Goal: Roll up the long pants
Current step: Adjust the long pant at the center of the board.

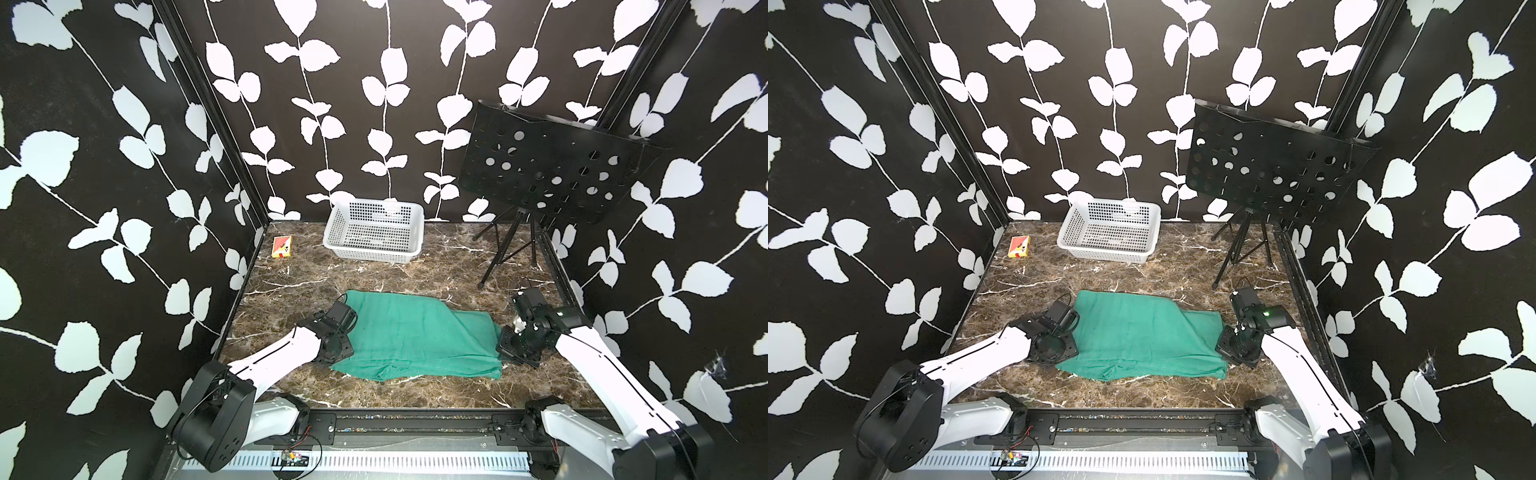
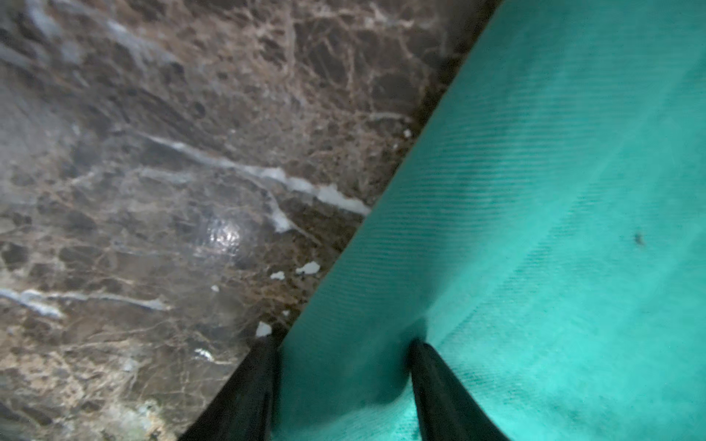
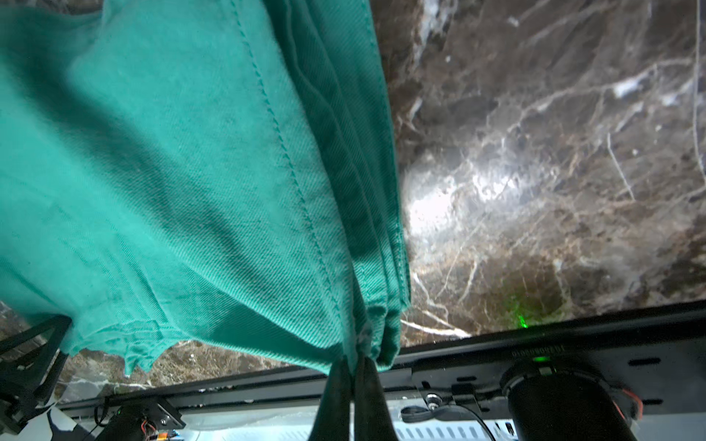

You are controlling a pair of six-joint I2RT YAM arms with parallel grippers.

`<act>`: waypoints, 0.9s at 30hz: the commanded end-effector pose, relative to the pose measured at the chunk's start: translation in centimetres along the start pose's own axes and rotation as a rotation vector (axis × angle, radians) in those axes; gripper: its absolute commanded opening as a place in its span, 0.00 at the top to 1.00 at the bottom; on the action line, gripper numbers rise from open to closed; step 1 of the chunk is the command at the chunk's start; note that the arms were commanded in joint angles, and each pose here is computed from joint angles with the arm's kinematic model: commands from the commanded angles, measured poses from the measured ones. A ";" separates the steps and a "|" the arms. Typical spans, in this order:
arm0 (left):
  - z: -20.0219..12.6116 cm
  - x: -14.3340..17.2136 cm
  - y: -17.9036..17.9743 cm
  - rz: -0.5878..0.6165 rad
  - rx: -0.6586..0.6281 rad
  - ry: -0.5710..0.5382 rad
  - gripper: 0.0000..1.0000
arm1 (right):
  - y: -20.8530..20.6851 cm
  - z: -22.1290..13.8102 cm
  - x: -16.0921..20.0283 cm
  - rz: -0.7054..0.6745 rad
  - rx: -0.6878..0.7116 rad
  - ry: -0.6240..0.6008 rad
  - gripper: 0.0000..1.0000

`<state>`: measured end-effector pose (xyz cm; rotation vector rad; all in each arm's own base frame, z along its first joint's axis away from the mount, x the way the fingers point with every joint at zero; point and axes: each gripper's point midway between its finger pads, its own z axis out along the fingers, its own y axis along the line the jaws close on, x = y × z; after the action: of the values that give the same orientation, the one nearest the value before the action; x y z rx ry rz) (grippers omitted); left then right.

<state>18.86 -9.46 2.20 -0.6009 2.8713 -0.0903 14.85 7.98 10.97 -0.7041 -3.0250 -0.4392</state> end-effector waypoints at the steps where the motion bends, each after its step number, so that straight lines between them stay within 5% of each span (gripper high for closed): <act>1: -0.3 0.2 1.5 -0.003 -0.067 0.006 0.47 | -2.6 0.2 2.6 0.056 0.091 0.083 1.00; 6: -0.5 0.0 1.8 -0.016 -0.070 -0.007 0.51 | -6.0 2.4 2.6 0.151 0.212 0.041 1.00; 10: -1.9 -1.0 1.1 0.018 -0.040 -0.050 0.48 | -5.8 4.6 2.1 0.168 0.203 0.055 0.59; 17: -6.5 -6.7 -2.0 0.239 -0.016 -0.264 0.09 | -1.8 -1.0 -5.5 -0.053 0.190 -0.208 0.25; 20: -5.9 -8.2 -4.3 0.395 0.003 -0.234 0.02 | 0.4 -0.6 -7.5 -0.117 0.161 -0.205 0.25; 27: -2.1 -10.0 -7.3 0.474 0.035 -0.071 0.15 | 2.2 3.2 -10.4 -0.106 0.090 -0.167 0.47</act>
<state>29.81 -11.26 7.31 -0.0339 2.8144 0.0182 23.72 5.92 8.30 -0.6208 -3.1868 -0.1828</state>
